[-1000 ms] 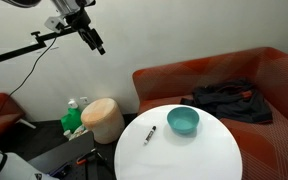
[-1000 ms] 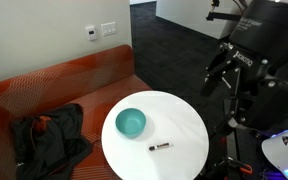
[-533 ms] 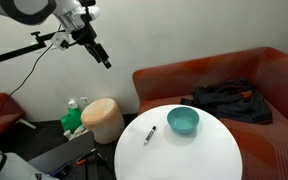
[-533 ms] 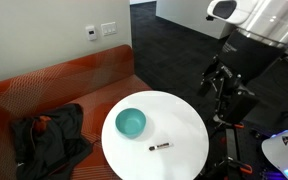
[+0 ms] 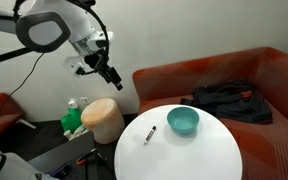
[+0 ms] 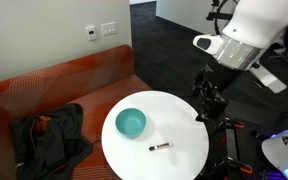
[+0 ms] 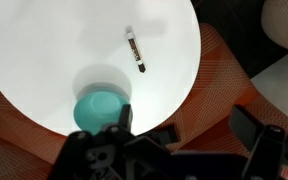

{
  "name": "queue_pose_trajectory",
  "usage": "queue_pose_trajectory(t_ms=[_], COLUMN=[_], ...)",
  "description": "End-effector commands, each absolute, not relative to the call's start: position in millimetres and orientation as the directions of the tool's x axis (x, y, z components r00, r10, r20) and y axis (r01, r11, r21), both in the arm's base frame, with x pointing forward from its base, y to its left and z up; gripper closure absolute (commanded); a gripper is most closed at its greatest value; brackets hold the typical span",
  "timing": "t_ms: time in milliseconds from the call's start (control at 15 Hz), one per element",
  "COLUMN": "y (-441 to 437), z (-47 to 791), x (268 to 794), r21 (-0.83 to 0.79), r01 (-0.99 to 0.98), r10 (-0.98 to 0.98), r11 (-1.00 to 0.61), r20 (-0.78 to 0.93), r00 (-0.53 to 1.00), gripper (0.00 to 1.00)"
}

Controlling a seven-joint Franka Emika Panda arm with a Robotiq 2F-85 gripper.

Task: Put the marker inside the blue bowl

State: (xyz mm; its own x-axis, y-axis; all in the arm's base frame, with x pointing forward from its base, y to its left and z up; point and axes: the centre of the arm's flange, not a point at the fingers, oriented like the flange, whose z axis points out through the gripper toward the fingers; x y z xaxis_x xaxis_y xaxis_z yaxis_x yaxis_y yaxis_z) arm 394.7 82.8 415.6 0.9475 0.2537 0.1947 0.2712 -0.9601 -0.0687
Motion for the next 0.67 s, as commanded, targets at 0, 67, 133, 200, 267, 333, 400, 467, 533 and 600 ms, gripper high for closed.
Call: queue_pose_trajectory(t_ms=[0, 67, 133, 200, 267, 333, 400, 467, 533, 600], y=[61.3, 56.9, 54.3, 53.8, 56.9, 54.9, 54.1, 53.8, 53.7, 53.8], z=[374.0, 363.3, 355.5, 348.8, 363.4, 355.4, 350.0, 347.4, 347.1, 347.5], x=[412.1, 415.4, 417.6, 418.8, 408.6, 410.5, 411.6, 412.1, 412.2, 412.4], r21=[-0.069, -0.066, -0.061, -0.056, -0.074, -0.073, -0.073, -0.074, -0.074, -0.074], r01=[0.267, 0.248, 0.234, 0.217, 0.230, 0.224, 0.221, 0.220, 0.220, 0.220], r10=[0.251, 0.234, 0.222, 0.207, 0.217, 0.213, 0.211, 0.210, 0.210, 0.210], r11=[-0.961, -0.967, -0.970, -0.975, -0.970, -0.972, -0.972, -0.973, -0.973, -0.973], r20=[0.181, 0.168, 0.158, 0.142, 0.150, 0.138, 0.129, 0.124, 0.123, 0.124], r00=[0.951, 0.958, 0.962, 0.968, 0.965, 0.967, 0.969, 0.970, 0.970, 0.970], gripper=[0.00, 0.00, 0.00, 0.00, 0.00, 0.00, 0.00, 0.00, 0.00, 0.00])
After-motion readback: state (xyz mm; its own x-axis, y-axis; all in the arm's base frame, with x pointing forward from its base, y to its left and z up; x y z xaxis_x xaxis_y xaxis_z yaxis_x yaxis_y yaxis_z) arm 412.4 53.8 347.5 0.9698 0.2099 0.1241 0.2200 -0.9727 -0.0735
